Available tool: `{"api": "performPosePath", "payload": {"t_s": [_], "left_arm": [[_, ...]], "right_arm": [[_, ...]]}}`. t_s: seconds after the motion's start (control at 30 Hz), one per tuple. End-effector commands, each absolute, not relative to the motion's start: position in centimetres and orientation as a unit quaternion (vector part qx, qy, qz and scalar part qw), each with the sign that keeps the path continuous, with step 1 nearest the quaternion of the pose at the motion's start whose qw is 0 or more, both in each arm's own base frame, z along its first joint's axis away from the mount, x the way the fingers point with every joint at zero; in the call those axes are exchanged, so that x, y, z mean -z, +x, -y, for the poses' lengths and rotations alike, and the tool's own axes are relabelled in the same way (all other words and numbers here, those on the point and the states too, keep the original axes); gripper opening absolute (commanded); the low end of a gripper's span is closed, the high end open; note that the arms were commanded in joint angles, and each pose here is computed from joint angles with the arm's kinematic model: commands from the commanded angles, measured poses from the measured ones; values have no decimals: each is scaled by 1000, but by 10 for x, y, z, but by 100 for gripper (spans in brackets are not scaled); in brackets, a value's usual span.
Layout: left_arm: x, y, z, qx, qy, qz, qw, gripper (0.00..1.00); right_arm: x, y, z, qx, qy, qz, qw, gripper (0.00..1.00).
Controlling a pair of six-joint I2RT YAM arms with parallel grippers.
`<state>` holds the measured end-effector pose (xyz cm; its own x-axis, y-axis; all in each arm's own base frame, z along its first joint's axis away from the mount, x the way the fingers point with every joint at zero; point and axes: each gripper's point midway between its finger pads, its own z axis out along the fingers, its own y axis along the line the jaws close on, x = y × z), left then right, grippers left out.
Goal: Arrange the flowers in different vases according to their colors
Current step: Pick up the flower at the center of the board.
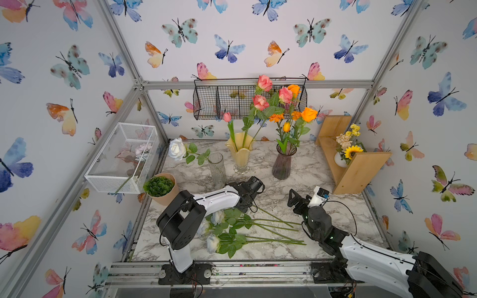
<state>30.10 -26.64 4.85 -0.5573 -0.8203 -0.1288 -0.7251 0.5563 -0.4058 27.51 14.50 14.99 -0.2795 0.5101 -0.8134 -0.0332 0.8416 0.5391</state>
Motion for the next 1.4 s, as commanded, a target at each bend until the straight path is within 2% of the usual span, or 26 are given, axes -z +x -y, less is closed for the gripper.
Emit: {"api": "performPosePath", "payload": {"t_s": [0.0,0.33,0.9,1.37], "left_arm": [[-43,303,270,146,-437,-875,149,55],[-34,307,273,125,-437,-879,145,43],[-21,294,274,105,-432,-885,137,32],[-27,293,271,105,-439,-881,144,6]], "right_arm": [[-154,277,-145,-235,155,-760,586,98],[-155,276,-144,-236,155,-758,588,98],[-155,276,-142,-236,157,-756,591,98],[-155,275,-140,-235,159,-754,593,98]]}}
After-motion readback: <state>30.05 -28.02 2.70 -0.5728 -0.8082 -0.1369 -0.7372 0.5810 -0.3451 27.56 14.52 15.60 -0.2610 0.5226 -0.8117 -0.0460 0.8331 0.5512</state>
